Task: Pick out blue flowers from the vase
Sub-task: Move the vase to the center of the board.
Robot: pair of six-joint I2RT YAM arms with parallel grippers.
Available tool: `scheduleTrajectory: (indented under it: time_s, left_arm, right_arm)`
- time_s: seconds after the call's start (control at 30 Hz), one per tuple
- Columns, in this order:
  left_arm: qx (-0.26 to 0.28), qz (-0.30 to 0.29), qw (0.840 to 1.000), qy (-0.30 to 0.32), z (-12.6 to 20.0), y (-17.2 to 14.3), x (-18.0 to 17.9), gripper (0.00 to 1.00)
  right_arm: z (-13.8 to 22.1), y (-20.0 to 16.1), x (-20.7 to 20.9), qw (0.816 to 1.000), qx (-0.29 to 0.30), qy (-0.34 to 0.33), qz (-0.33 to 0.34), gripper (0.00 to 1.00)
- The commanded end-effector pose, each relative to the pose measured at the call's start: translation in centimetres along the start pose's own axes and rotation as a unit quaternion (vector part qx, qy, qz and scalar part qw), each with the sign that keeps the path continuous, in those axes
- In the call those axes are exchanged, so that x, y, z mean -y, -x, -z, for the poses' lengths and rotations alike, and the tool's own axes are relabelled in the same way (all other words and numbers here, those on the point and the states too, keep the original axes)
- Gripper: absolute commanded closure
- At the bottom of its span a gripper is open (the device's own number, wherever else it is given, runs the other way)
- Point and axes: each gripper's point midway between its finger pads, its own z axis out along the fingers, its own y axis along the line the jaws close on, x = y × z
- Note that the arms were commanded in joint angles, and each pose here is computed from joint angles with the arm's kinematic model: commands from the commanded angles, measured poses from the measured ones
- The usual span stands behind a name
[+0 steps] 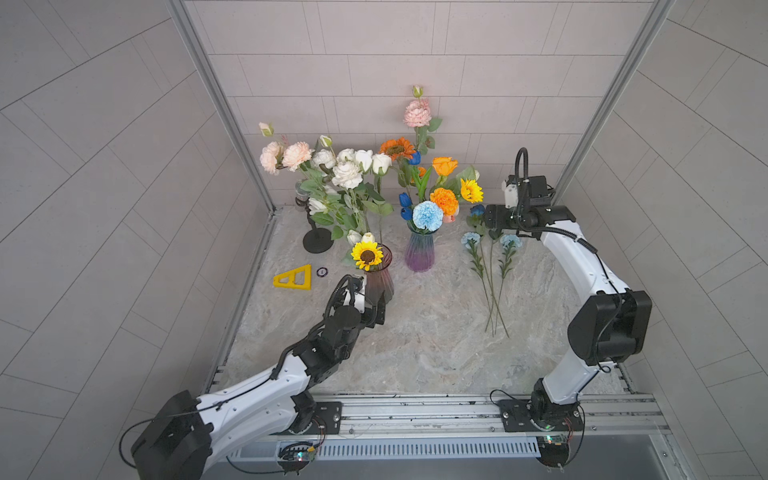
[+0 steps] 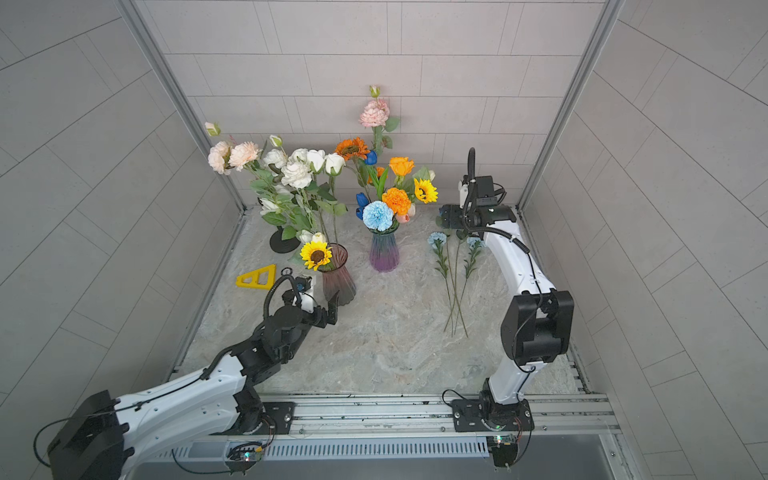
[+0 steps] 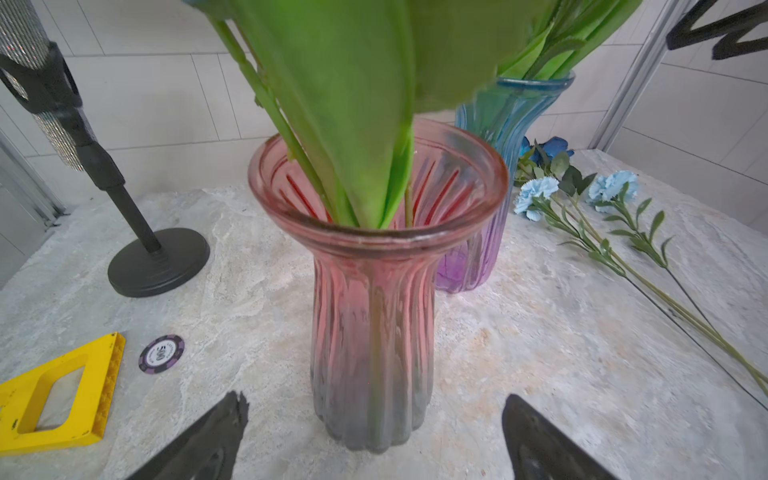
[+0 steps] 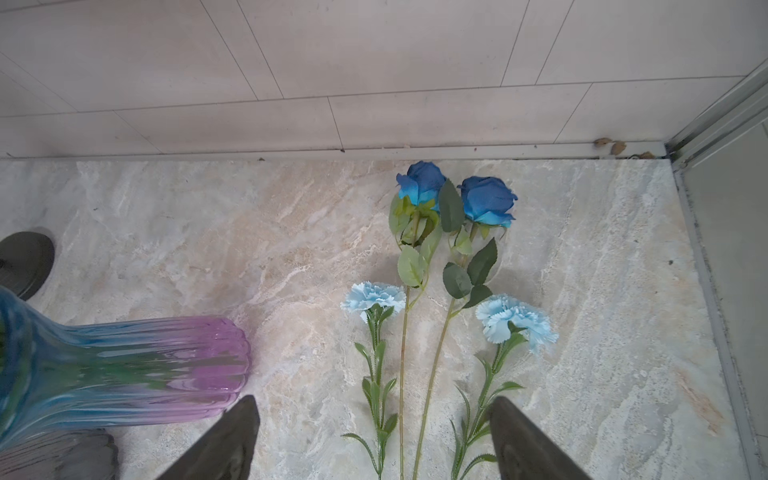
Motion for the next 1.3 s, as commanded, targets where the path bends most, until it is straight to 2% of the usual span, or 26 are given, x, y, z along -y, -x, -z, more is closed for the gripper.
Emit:
scheduleTrajectory:
  time_s: [0.0, 0.07, 0.37, 0.7, 0.93, 1.07, 1.27]
  left_arm:
    - [0.055, 0.015, 0.998, 0.004, -1.0, 2.0, 0.5, 0.00]
    - [0.057, 0.020, 0.998, 0.014, -1.8, 1.9, 0.7, 0.00]
    - [0.103, 0.037, 0.993, 0.047, -3.7, 3.1, 0.7, 0.00]
    - [0.122, 0.029, 0.989, 0.084, -5.2, 4.5, 0.7, 0.00]
    - [0.145, 0.031, 0.981, 0.124, -6.6, 4.7, 0.3, 0.00]
    - [0.140, 0.026, 0.980, 0.140, -7.2, 4.5, 0.2, 0.00]
    - [0.149, 0.028, 0.976, 0.154, -7.4, 4.6, 0.0, 0.08]
  right_arm:
    - [1.0, 0.3, -0.4, 1.000, 0.016, -0.001, -0.002, 0.10]
    - [1.7, 0.6, -0.8, 1.000, 0.023, 0.004, -0.001, 0.00]
    - [4.1, 0.5, -1.7, 0.999, 0.047, 0.014, 0.006, 0.00]
    - [4.3, -0.3, -2.0, 0.998, 0.051, 0.025, 0.008, 0.00]
    - [4.6, 0.0, -2.2, 0.998, 0.058, 0.031, 0.010, 0.00]
    - [4.8, 0.2, -2.2, 0.998, 0.062, 0.030, 0.010, 0.00]
    - [4.9, 0.0, -2.2, 0.997, 0.063, 0.032, 0.010, 0.01]
